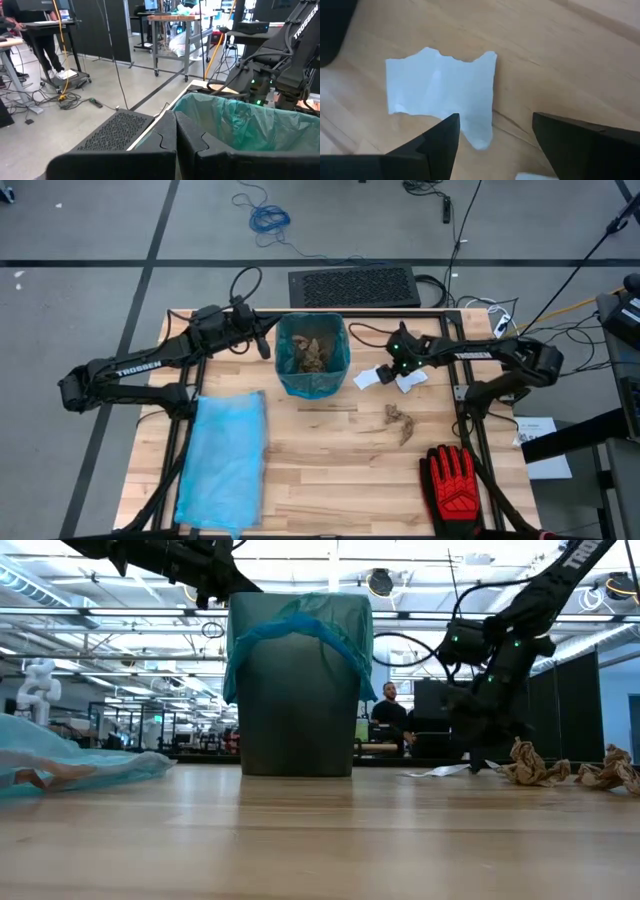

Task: Place trash/remove bag and relplace
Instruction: Put the white paper into the black trash bin

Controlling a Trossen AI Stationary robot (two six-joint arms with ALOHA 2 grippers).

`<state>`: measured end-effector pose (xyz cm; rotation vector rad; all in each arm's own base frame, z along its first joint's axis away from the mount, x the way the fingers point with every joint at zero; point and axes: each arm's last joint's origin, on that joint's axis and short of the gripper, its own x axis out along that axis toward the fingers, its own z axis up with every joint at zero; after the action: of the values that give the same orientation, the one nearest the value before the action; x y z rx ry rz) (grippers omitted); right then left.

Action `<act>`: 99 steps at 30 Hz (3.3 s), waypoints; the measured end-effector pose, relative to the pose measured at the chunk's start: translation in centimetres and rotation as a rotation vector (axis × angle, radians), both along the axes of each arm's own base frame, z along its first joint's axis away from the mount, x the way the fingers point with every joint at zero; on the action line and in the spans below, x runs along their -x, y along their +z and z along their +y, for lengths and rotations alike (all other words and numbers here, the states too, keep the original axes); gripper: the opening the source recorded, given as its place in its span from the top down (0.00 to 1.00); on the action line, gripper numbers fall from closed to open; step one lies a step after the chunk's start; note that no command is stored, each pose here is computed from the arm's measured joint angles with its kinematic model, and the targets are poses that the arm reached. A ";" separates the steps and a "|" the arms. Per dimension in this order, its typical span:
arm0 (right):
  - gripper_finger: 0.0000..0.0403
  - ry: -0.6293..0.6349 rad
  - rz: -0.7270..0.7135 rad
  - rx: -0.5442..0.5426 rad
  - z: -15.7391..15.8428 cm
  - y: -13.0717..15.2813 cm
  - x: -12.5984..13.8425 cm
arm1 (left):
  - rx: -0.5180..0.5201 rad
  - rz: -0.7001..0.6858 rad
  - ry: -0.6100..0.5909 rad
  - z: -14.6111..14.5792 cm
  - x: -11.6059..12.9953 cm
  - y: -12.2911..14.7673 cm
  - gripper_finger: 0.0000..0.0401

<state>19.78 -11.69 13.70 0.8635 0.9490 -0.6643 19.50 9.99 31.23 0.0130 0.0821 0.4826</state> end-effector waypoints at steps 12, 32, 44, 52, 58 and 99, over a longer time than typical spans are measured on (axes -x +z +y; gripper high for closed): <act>0.80 0.000 -0.028 0.024 -0.2 -0.7 -1.0 | 0.005 0.008 0.000 0.0 0.0 -0.1 1.00; 1.00 0.087 -0.217 0.317 1.7 9.6 -0.9 | 0.012 0.025 0.019 0.0 0.0 -0.3 1.00; 1.00 0.155 -0.353 0.729 1.8 22.9 -1.4 | 0.024 0.011 0.028 0.1 0.1 -0.2 1.00; 1.00 0.283 -0.477 0.820 2.3 25.2 -4.9 | 0.027 0.010 0.029 0.1 0.1 -0.2 1.00; 1.00 0.449 -0.509 0.747 2.5 22.7 -9.3 | 0.029 0.010 0.029 0.1 0.1 -0.2 1.00; 0.51 0.418 0.314 0.228 9.3 7.2 -1.8 | 0.043 0.039 0.076 0.7 0.4 -0.5 1.00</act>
<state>21.58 -2.40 20.91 0.3448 1.2634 -0.5377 19.06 10.68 30.70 -0.0232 0.1316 0.5568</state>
